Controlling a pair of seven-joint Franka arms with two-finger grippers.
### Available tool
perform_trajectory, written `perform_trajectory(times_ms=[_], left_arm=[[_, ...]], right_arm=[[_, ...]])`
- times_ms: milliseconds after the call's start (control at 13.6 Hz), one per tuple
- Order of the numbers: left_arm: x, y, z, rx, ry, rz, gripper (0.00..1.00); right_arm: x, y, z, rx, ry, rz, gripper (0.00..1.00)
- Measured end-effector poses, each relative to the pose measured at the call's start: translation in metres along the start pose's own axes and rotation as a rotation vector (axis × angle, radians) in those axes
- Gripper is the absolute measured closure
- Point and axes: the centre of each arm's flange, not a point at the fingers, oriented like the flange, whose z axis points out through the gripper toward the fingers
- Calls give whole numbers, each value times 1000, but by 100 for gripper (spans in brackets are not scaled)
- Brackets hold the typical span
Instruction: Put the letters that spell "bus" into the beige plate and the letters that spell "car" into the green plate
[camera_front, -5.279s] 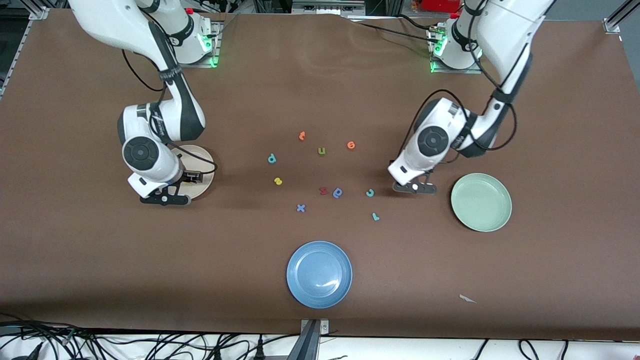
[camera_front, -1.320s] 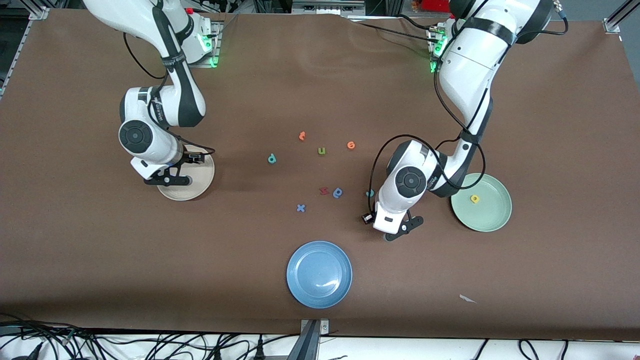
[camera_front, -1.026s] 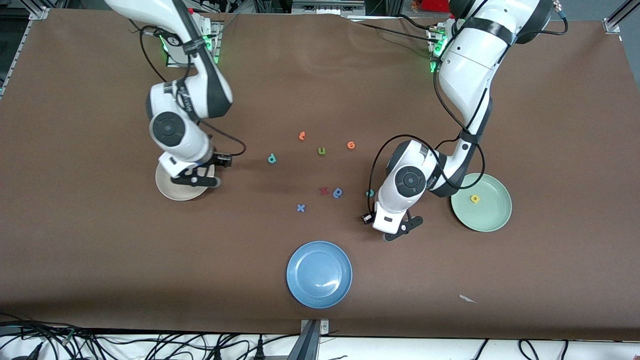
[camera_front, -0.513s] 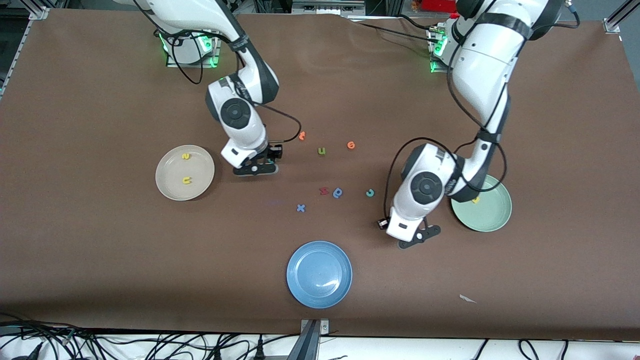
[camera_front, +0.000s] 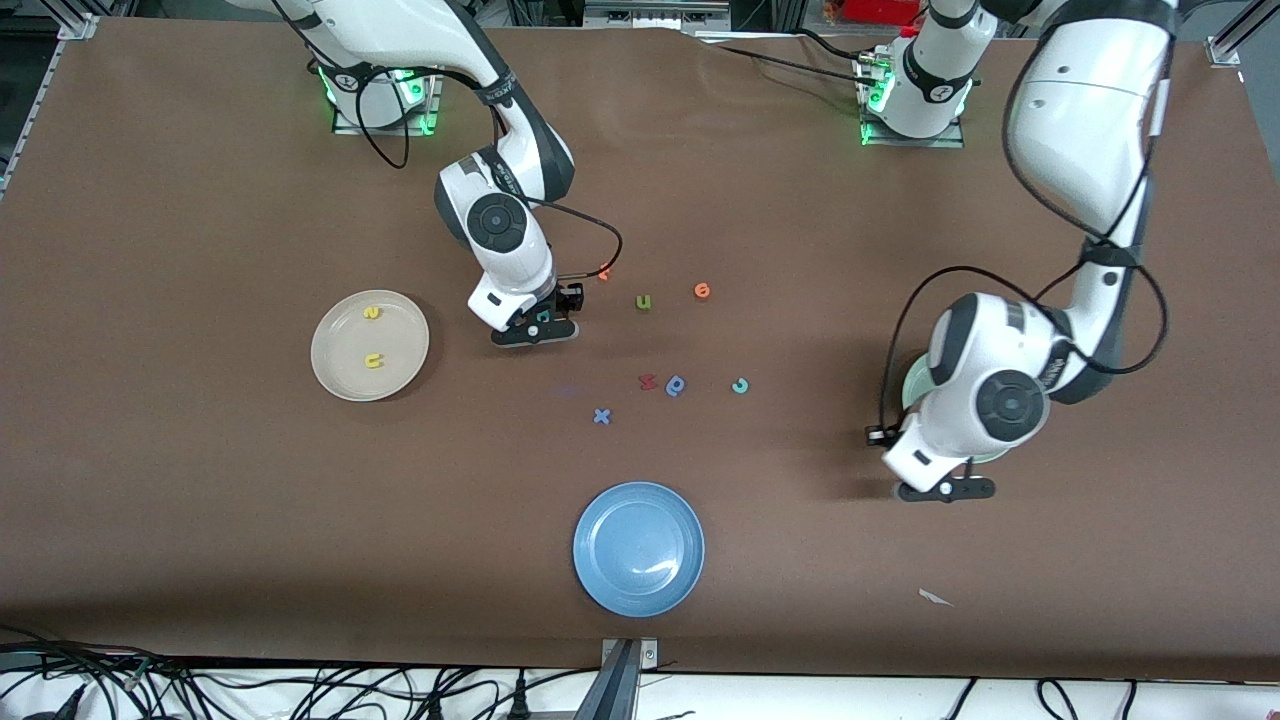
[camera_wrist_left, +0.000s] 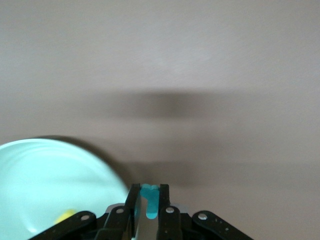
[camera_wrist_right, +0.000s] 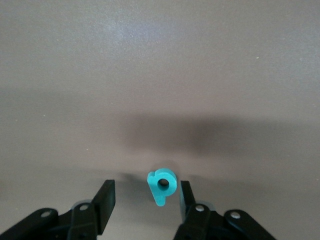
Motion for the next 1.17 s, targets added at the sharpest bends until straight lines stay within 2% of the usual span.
perform_trajectory(times_ms=[220,367,513,587,733,806,953,1173], left_arm=[[-24,-39,4,-13,61,31,81],[-47,-54,15,-17,100,50,81],[-73,-67,33,-23,151,67,81],[-83,-75,43,-24,160,75,81],[-90,-83,49,-23,162,83,67],[-88,-82,41,-23,161,84,50],[-80,-71,21,-30,142,54,30],[-81,2,0,-69,125,-83,1]], right_arm=[[-4,4,12,-9,-10,3,39],[-6,8,22,-7,6,5,44],[-6,8,20,-3,17,6,66],[-5,9,20,-2,19,6,71],[-4,9,19,0,24,7,71],[2,14,10,3,42,19,71],[17,38,-17,-3,61,60,71],[35,103,-66,-32,30,129,71]])
